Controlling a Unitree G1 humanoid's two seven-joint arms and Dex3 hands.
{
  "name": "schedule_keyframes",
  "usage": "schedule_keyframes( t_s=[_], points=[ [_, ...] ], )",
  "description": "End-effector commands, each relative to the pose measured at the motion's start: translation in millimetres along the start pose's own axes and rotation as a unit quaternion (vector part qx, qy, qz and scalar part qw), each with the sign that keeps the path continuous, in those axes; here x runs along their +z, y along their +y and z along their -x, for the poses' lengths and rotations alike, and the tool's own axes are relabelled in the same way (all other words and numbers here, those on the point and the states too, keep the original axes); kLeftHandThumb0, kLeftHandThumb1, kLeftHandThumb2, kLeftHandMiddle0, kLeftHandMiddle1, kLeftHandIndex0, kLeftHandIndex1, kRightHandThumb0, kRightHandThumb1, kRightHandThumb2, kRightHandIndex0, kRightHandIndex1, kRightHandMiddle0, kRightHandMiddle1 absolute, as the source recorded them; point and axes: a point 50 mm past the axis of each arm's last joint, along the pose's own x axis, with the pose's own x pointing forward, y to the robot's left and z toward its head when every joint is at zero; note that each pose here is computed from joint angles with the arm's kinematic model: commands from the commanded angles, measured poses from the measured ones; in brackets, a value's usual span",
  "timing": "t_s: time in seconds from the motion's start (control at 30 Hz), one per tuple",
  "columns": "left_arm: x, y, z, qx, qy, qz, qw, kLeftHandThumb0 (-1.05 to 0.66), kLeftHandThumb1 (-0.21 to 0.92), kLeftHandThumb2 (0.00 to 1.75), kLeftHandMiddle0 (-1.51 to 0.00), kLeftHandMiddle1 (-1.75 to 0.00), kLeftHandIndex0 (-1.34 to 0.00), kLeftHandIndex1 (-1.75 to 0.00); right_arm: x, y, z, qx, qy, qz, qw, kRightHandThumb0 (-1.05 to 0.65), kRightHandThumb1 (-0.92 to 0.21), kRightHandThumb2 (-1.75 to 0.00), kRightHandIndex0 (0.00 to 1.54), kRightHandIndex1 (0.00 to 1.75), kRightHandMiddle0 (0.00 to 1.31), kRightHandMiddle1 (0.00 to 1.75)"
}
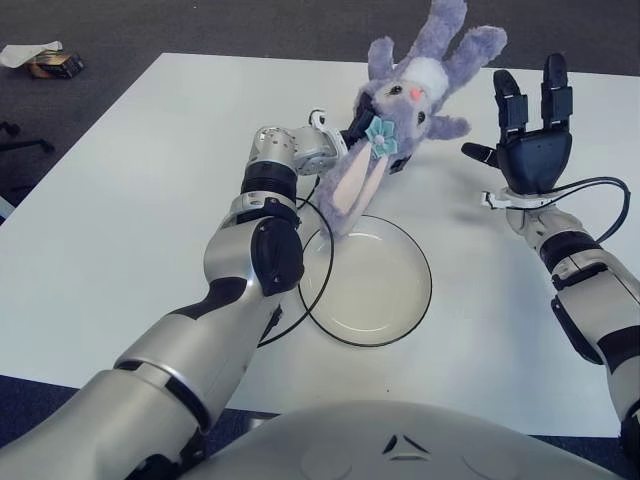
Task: Put the doll into the plate.
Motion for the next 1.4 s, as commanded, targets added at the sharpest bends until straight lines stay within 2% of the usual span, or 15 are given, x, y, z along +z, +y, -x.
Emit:
schedule_keyframes(
  t_s=[0.0, 0.37, 0.57, 0.7, 1.07, 1.37],
  points=[
    [-3.3, -3.7, -1.7, -0.015, 0.01, 0.006, 1.0, -0.39, 0.67, 0.87, -1.1, -1.75, -0.35, -1.75, -1.0, -2.1, -7.8, -0.016, -0.013, 0.003, 1.0, -0.75, -0.61, -0.62, 0.05, 0.04, 0.0, 0.51],
    [-6.7, -4.6, -2.8, -0.019, 0.019, 0.003, 1.0, -0.38, 0.68, 0.86, -1.08, -1.75, -0.34, -1.75, -0.4, -1.2, -15.4, -0.011, -0.026, 0.012, 1.0, -0.77, -0.64, -0.61, 0.06, 0.05, 0.0, 0.47],
    [-9.5, -4.6, -3.8, -0.023, 0.026, 0.009, 0.999, -0.38, 0.68, 0.85, -1.08, -1.75, -0.34, -1.75, -1.3, -0.3, -20.2, -0.002, -0.033, 0.024, 0.999, -0.81, -0.74, -0.52, 0.06, 0.04, 0.0, 0.44],
    [-11.0, -4.9, -4.3, -0.025, 0.031, 0.011, 0.999, -0.38, 0.68, 0.86, -1.09, -1.75, -0.34, -1.75, 0.1, 0.1, -22.7, -0.006, -0.039, 0.026, 0.999, -0.82, -0.77, -0.49, 0.06, 0.04, 0.0, 0.45],
    [-16.7, -5.3, -5.4, -0.035, 0.048, 0.008, 0.998, -0.39, 0.64, 0.91, -1.11, -1.75, -0.37, -1.75, 6.1, 1.6, -27.7, -0.008, -0.063, 0.019, 0.998, -0.78, -0.71, -0.48, 0.07, 0.06, 0.0, 0.58],
    [-21.9, -7.4, -5.2, -0.049, 0.063, 0.009, 0.997, -0.4, 0.61, 0.95, -1.13, -1.75, -0.39, -1.75, 10.4, 4.5, -31.1, 0.005, -0.069, 0.01, 0.998, -0.79, -0.7, -0.5, 0.06, 0.05, 0.0, 0.54]
  ],
)
